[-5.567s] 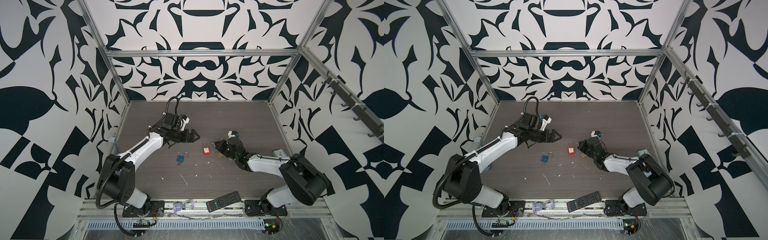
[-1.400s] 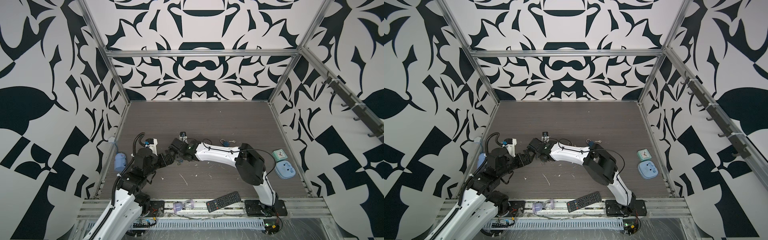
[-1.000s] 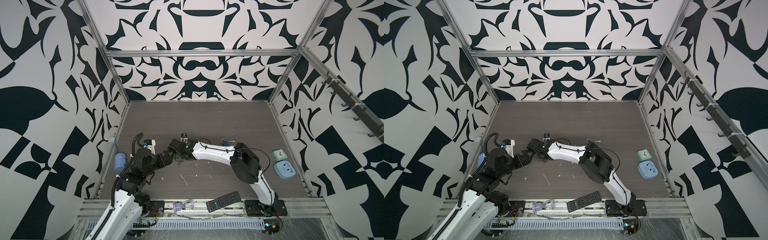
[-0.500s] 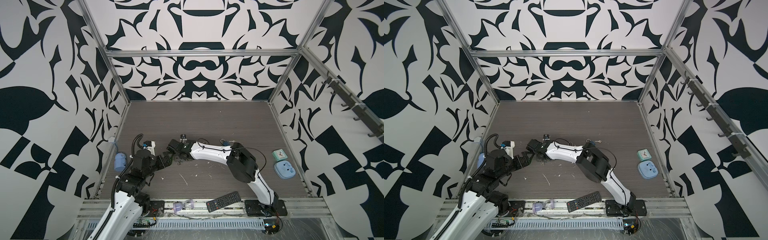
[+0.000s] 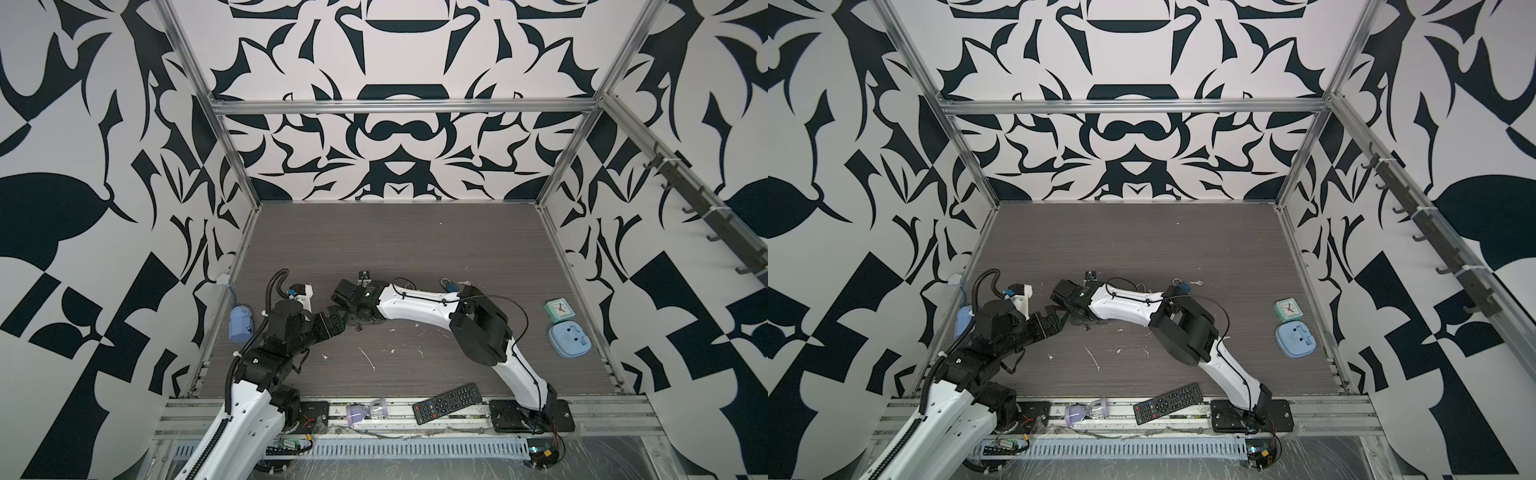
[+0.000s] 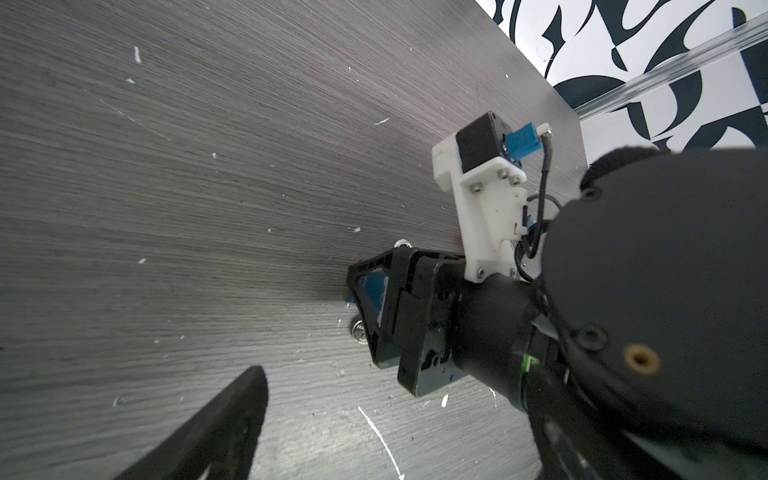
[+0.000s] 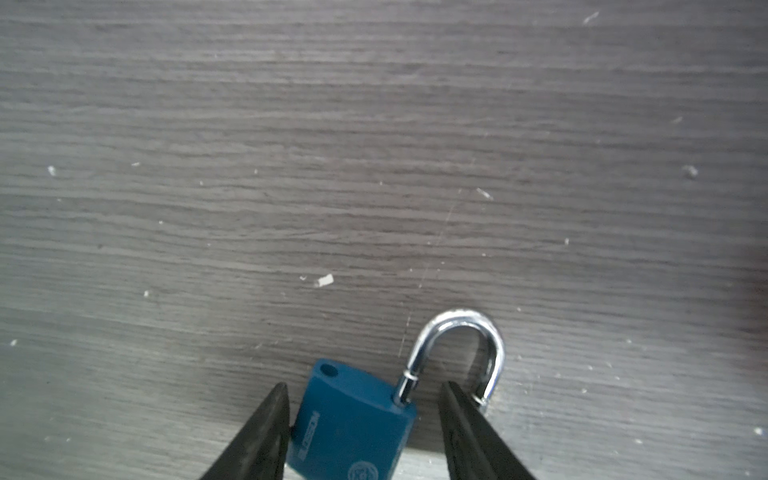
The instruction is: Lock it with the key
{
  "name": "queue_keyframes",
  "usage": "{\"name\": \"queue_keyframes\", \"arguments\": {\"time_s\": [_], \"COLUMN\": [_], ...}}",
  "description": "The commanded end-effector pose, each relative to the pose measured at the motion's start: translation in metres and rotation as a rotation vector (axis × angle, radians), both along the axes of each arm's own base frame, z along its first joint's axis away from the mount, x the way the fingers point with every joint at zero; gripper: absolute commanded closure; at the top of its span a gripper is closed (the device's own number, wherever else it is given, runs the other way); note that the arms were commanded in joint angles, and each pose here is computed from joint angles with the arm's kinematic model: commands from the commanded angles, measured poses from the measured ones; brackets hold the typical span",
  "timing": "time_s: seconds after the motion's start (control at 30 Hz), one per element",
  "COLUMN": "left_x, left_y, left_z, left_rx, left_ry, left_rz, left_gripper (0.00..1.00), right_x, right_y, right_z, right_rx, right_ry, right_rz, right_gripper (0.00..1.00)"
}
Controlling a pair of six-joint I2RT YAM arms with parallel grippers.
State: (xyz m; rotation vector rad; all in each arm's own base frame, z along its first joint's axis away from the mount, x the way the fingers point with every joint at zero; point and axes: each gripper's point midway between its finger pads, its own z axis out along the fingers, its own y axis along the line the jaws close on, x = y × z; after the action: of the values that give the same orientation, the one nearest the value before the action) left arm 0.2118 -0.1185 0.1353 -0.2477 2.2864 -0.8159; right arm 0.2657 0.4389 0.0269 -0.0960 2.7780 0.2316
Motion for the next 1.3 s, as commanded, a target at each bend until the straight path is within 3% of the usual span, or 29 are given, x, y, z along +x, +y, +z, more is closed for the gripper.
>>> {"name": "queue_keyframes", "arguments": {"time_s": [0.0,0.7,1.27], "left_x": [0.003,0.001,0.002], "left_y": [-0.006,-0.027,-0.033], "left_z": [0.009,0.005,0.0], "left_rx": [-0.029,-0.143,-0.14], "left_ry": [-0.04,-0.032,-0.017], "left_rz": [-0.022,-0.105,-0.142], "left_gripper": [0.01,0.01,0.01], "right_x": [-0.014,-0.027,-0.035], "right_y": [-0.006,-0.039,-0.048], "right_z": [0.0,-0.013,-0.017], "right_rx": [-0.05,-0.182,-0.151], "right_ry": [0.019,0.019,-0.006], "right_rz": [0.023,0.177,0.285], "right_gripper": [0.42,0.55,0.6]}}
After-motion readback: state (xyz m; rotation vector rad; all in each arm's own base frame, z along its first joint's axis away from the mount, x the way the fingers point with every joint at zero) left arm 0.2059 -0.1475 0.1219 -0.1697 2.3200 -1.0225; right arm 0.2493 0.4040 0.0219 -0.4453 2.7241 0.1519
